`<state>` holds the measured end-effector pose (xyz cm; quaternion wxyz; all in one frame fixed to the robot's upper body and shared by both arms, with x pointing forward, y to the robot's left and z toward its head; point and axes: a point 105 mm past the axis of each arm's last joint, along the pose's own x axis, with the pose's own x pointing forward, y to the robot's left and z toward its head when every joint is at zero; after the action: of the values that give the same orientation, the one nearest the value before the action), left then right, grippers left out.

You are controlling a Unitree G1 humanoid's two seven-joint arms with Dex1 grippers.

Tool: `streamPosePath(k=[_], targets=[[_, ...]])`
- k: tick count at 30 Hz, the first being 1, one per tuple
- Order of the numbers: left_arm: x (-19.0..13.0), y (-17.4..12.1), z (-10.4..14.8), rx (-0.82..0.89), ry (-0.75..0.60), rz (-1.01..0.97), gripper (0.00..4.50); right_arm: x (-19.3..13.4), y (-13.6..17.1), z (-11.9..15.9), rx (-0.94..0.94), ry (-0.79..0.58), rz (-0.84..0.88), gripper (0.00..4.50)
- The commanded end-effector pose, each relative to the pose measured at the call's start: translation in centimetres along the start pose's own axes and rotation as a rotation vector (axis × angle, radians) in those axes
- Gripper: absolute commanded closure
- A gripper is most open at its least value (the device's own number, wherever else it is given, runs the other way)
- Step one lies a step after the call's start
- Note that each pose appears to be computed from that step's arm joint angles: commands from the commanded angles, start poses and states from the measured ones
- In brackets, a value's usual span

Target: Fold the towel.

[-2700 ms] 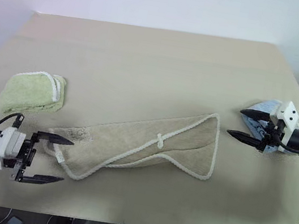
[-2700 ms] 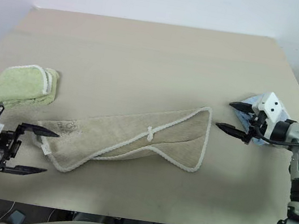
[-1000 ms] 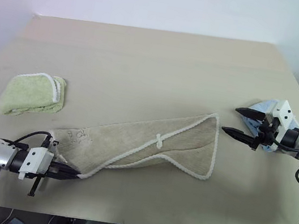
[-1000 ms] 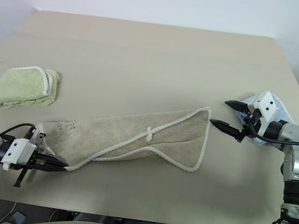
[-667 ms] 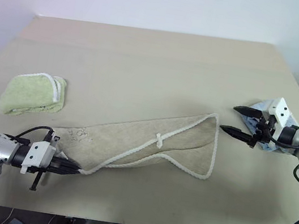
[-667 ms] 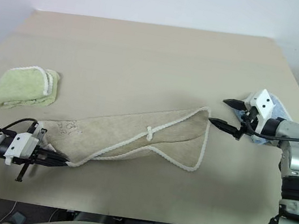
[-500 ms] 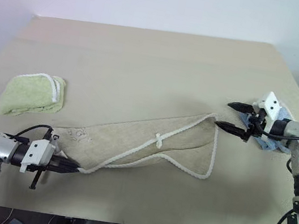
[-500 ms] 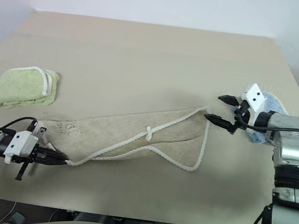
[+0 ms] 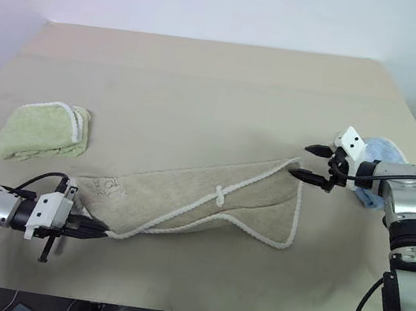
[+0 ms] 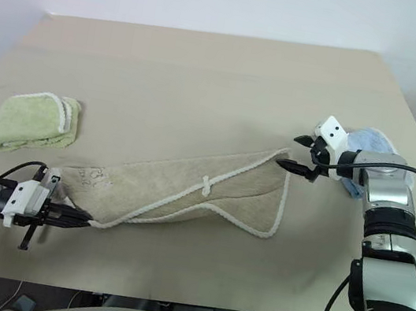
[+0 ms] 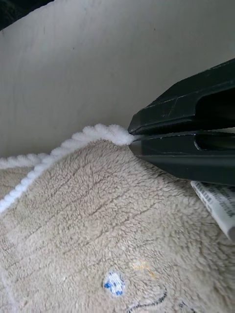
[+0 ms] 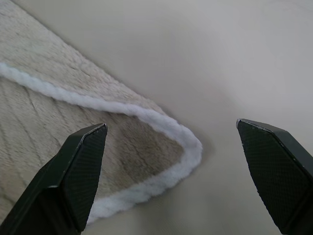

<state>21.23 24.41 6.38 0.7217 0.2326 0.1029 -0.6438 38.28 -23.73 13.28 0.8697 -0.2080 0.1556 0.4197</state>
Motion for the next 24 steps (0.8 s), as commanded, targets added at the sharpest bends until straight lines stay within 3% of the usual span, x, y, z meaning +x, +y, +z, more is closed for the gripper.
streamPosePath(k=[1, 7, 8, 11, 21, 24], targets=[[-1.1, 0.3, 0.1, 0.014, 0.014, 0.038, 4.47, 0.2, -0.4, 1.2, -0.045, -0.019, -0.002, 0.0], [-1.0, 0.1, 0.0, 0.011, 0.012, 0.042, 4.47, 1.0, -0.3, 1.3, -0.06, -0.013, 0.013, 0.0], [-1.0, 0.1, 0.0, 0.011, 0.011, 0.042, 4.5, 1.0, -0.3, 1.3, -0.062, -0.013, 0.014, 0.19], [-0.9, 0.0, 0.0, 0.011, 0.01, 0.044, 4.5, 1.2, -0.3, 1.3, -0.065, -0.014, 0.017, 0.91], [-1.0, 0.8, 0.0, 0.015, 0.012, 0.076, 4.5, 0.9, -0.2, 1.7, -0.084, -0.029, 0.023, 4.31], [-1.1, 1.5, 0.1, 0.018, 0.006, 0.097, 4.5, 0.4, -0.2, 1.8, -0.087, -0.044, 0.017, 4.47]])
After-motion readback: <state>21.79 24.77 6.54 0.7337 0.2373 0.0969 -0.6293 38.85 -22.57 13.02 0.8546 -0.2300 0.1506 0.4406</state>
